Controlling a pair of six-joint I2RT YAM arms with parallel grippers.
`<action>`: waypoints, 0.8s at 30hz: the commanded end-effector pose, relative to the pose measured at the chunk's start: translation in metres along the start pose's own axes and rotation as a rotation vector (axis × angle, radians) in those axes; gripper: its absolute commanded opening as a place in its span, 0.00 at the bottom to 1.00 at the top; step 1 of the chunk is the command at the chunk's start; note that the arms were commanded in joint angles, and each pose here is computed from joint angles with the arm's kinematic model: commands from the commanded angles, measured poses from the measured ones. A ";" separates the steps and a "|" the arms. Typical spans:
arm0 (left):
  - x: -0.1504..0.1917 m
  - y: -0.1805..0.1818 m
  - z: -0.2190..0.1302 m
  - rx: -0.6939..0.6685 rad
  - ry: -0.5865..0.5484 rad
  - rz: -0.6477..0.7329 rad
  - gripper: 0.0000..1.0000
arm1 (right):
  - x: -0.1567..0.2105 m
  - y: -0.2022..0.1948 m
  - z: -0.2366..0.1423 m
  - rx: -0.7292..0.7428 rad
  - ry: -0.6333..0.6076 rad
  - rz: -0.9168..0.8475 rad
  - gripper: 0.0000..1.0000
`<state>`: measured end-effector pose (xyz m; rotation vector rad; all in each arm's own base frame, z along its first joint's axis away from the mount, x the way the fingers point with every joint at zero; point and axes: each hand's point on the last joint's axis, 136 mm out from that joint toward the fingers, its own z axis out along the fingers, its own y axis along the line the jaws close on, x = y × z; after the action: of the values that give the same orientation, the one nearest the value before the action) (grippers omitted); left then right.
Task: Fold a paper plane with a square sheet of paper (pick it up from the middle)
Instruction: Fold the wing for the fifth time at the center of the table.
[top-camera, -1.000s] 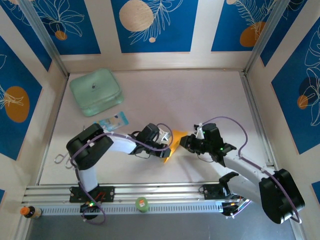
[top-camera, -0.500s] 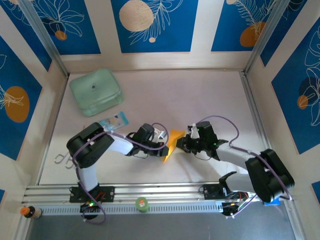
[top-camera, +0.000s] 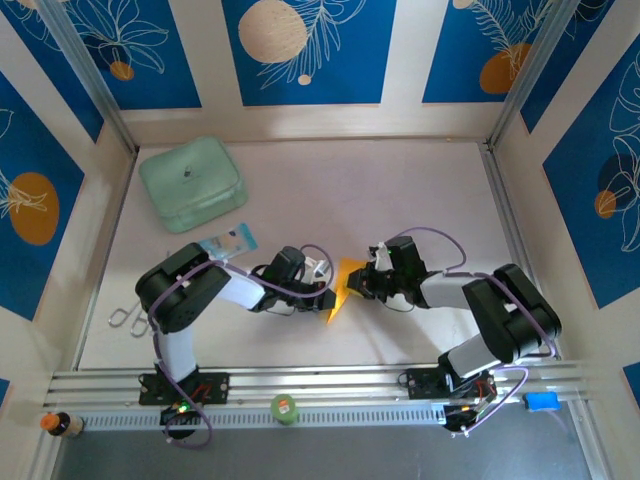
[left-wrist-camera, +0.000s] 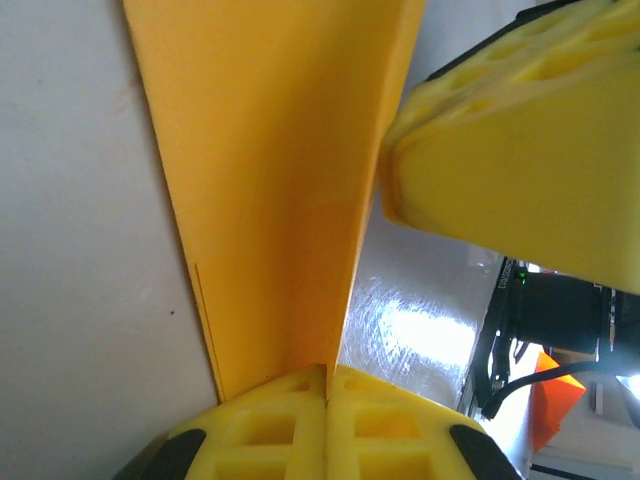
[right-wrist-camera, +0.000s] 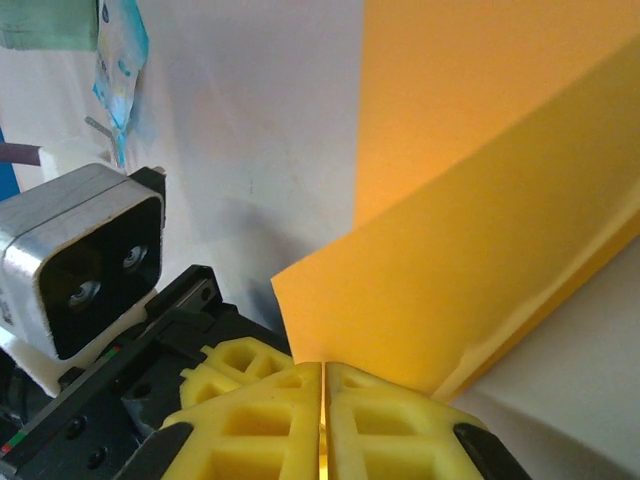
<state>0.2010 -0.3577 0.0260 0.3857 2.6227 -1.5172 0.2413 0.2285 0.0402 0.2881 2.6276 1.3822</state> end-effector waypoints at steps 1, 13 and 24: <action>0.006 0.031 -0.003 -0.073 -0.002 -0.084 0.00 | -0.008 0.008 0.000 -0.046 -0.005 -0.017 0.10; 0.007 0.047 -0.004 -0.120 0.002 -0.145 0.00 | -0.014 0.005 0.008 -0.049 0.023 -0.006 0.09; 0.009 0.057 -0.006 -0.161 0.008 -0.181 0.00 | -0.017 0.000 0.014 -0.034 0.031 0.006 0.09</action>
<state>0.2041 -0.3546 0.0237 0.3192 2.6546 -1.5398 0.2555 0.2322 0.0286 0.3083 2.6432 1.4244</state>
